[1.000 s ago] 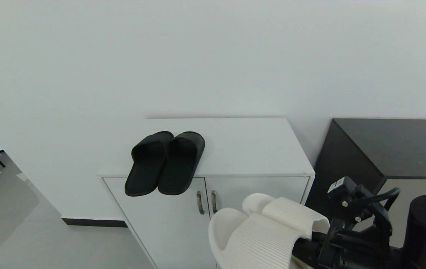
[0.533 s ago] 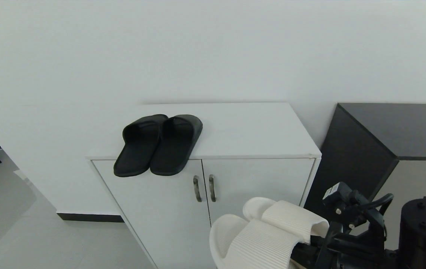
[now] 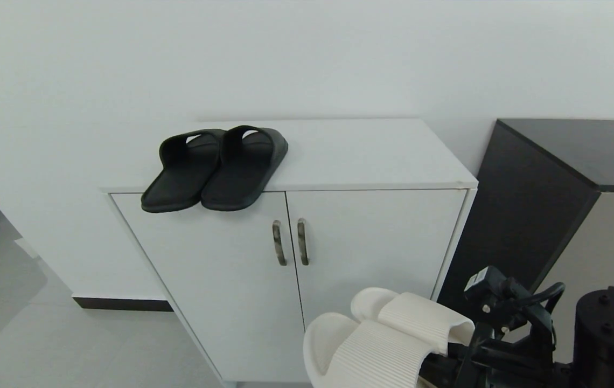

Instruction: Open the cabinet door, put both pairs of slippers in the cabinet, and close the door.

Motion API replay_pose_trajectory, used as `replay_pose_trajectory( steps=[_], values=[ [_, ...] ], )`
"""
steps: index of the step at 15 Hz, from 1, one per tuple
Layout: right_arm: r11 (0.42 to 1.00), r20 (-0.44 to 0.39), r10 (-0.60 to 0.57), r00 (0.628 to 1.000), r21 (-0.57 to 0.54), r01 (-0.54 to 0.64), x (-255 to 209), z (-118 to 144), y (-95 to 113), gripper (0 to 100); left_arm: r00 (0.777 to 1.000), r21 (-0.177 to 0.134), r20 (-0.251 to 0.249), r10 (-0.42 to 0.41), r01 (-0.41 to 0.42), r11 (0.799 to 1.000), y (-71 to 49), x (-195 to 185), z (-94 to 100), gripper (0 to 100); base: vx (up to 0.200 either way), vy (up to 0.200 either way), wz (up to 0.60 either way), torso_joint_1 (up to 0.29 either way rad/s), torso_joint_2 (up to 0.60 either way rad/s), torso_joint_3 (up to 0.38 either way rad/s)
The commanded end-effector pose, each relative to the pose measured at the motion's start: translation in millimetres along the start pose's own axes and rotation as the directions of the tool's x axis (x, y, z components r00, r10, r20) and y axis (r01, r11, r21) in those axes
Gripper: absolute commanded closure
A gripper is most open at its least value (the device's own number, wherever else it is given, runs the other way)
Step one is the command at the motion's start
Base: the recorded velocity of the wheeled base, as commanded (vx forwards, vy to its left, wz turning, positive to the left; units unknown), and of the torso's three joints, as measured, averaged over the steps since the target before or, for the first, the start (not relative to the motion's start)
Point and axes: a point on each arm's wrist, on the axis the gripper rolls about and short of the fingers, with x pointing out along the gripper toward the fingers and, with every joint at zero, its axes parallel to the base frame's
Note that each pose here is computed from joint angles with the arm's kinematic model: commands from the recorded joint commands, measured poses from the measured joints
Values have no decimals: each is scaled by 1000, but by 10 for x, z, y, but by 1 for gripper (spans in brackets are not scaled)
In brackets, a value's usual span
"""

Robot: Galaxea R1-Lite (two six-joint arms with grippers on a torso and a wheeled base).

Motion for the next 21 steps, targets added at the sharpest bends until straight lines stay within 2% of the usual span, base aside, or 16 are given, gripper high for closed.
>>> replay_pose_trajectory(
  steps=[1, 15, 21],
  values=[
    [1000, -2, 2, 1000, 0, -2, 2, -5, 3, 100, 1000, -1, 1, 1, -1, 1000, 0, -1, 2, 100, 0, 0, 0, -207, 491, 286],
    [1000, -12, -2, 1000, 1, 2, 1, -29, -7, 100, 1000, -2, 1, 1, -1, 1000, 0, -1, 2, 100, 0, 0, 0, -160, 459, 297],
    [1000, -12, -2, 1000, -1, 2, -5, -48, -12, 100, 1000, -2, 1, -1, 1, 1000, 0, -1, 2, 100, 0, 0, -100, -18, 77, 54]
  ],
)
